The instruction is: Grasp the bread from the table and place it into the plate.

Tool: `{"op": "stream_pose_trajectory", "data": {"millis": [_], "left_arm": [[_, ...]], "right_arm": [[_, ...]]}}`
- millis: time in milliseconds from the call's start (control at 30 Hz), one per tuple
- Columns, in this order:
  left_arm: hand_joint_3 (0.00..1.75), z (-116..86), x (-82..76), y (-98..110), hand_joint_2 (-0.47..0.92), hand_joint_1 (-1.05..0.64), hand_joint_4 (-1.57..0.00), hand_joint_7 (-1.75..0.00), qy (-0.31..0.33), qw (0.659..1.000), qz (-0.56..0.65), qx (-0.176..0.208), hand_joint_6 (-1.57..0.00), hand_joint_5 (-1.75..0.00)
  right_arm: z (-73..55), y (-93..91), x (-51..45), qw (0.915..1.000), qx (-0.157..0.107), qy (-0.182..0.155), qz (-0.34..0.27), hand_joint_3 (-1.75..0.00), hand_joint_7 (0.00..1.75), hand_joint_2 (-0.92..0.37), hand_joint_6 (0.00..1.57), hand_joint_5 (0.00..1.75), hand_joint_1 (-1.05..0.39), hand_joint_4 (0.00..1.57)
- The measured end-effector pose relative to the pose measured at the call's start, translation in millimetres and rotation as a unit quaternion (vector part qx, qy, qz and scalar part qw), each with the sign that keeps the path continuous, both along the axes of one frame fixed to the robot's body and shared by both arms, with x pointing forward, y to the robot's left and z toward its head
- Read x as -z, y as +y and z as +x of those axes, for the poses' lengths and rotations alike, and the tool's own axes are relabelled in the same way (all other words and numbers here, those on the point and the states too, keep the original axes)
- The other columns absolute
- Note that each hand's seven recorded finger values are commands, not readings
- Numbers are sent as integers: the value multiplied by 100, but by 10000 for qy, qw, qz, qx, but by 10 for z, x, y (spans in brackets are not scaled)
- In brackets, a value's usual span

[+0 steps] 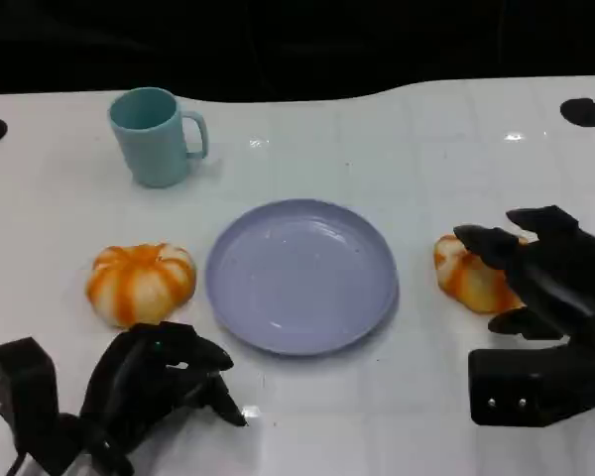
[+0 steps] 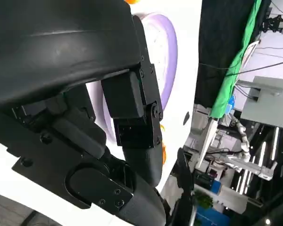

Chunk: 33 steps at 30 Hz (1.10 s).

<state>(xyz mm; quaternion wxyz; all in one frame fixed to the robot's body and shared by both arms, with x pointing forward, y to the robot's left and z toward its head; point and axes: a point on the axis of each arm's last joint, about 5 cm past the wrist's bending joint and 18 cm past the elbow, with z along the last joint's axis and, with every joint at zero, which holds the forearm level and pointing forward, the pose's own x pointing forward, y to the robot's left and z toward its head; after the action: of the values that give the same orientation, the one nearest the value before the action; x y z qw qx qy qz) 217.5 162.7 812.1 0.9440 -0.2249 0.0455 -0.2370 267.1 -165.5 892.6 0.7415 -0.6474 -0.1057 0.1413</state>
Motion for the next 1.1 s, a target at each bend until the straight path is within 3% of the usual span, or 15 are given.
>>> {"op": "stream_pose_trajectory", "data": {"millis": [400,567,600,633,733,767,833,867,967,1100], "left_arm": [[0,-1,-7,4,71,-105,-157,-19,-27,10000,-6,-19,-157,-58],[0,3,-18,6,71,-105,-157,-19,-69,10000,-1,-24,-157,-58],[0,2,-19,6,71,-105,-157,-19,-71,10000,-1,-25,-157,-58],[0,0,-18,7,71,-105,-157,-19,-71,10000,-1,-27,-157,-58],[0,-3,-19,7,71,-105,-157,-19,-77,10000,-3,-30,-157,-58],[0,-3,-19,7,71,-105,-157,-19,-79,10000,-3,-31,-157,-58],[0,-5,-19,7,72,-105,-157,-19,-80,10000,-3,-32,-157,-58],[0,-5,-19,7,72,-105,-157,-19,-81,10000,-2,-31,-157,-58],[0,-4,-23,7,71,-105,-157,-19,-93,10000,2,-31,-157,-58],[0,-3,-24,7,72,-105,-157,-18,-88,10000,-4,-28,-157,-57]], "right_arm": [[213,63,138,9988,170,435,-152,0,1,-83,32,23,-37,20],[252,86,197,9991,245,312,116,0,7,-87,71,21,-22,86],[248,88,216,9991,251,277,212,0,10,-87,84,27,-19,100],[247,90,231,9989,247,215,323,0,11,-88,101,45,-15,111],[259,96,242,9976,235,-14,644,-13,13,-91,133,144,-11,97],[262,96,244,9975,212,-62,674,-19,20,-90,136,159,-11,94],[273,99,241,9975,133,-158,674,-59,105,-71,101,171,-11,92],[274,100,243,9974,107,-216,684,-69,123,-65,93,173,-11,91],[260,99,268,9965,96,-360,754,-90,151,-55,82,174,-11,92],[247,105,284,9946,62,-540,888,-94,162,-50,78,175,-8,92]]}}
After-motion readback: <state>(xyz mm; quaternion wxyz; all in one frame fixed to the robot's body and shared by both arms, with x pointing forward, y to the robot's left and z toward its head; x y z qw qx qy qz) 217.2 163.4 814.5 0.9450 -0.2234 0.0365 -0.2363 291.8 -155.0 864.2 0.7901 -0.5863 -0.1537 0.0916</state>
